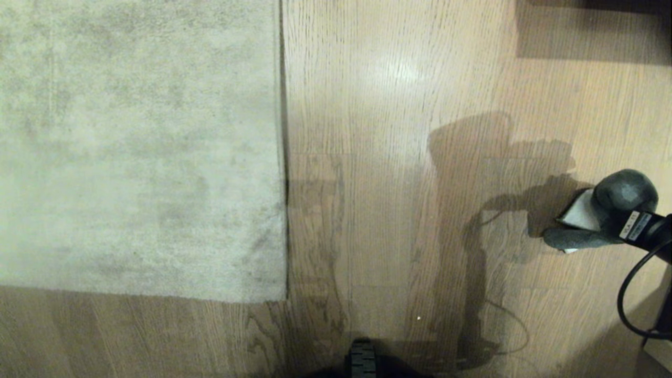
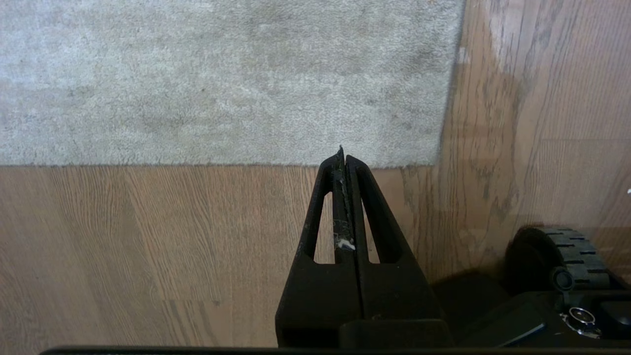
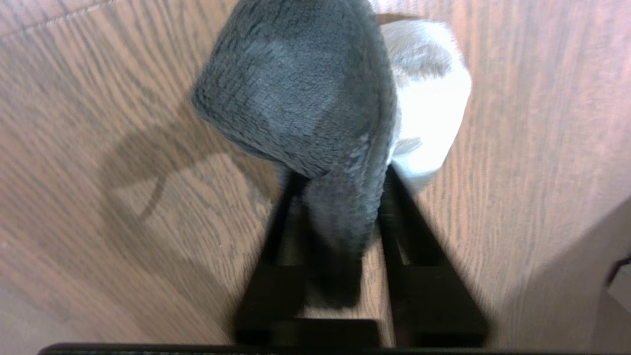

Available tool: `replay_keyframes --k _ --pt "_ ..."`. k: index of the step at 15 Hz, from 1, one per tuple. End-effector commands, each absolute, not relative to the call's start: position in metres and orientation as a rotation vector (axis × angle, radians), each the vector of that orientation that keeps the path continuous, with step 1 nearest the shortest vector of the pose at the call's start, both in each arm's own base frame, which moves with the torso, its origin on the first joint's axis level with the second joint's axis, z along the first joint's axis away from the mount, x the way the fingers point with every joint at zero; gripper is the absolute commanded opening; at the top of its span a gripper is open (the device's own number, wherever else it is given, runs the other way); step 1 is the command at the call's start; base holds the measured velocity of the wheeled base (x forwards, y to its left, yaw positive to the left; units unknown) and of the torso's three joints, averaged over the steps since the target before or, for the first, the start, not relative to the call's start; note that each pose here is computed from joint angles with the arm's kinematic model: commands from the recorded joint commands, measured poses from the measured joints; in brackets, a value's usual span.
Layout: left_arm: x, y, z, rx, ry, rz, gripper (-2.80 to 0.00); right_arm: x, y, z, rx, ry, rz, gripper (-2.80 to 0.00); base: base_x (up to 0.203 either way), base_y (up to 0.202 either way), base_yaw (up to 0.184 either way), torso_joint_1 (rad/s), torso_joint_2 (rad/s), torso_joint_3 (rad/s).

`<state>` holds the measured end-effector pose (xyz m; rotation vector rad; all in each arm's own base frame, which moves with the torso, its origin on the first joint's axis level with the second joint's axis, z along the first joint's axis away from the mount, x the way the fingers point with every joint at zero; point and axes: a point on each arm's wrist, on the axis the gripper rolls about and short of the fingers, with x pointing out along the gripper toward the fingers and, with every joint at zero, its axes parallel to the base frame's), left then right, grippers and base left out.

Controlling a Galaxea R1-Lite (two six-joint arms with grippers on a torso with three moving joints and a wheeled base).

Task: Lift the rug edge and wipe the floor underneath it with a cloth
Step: Put down the rag

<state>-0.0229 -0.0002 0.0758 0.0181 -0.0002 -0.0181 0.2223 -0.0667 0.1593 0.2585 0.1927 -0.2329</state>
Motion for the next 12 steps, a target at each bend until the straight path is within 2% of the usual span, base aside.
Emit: replay_keyframes --k 1,12 --pt "-0.023 0.000 0.076 0.018 0.000 -0.018 -2.80 0.226 -0.067 0.155 0.258 0.208 -0.215 0.00 0.000 0.000 0.000 0.000 0.00 0.000" --pt "-0.023 0.000 0.076 0.018 0.000 -0.018 -2.80 0.242 -0.049 0.166 0.224 0.076 -0.108 0.00 0.000 0.000 0.000 0.000 0.00 0.000"
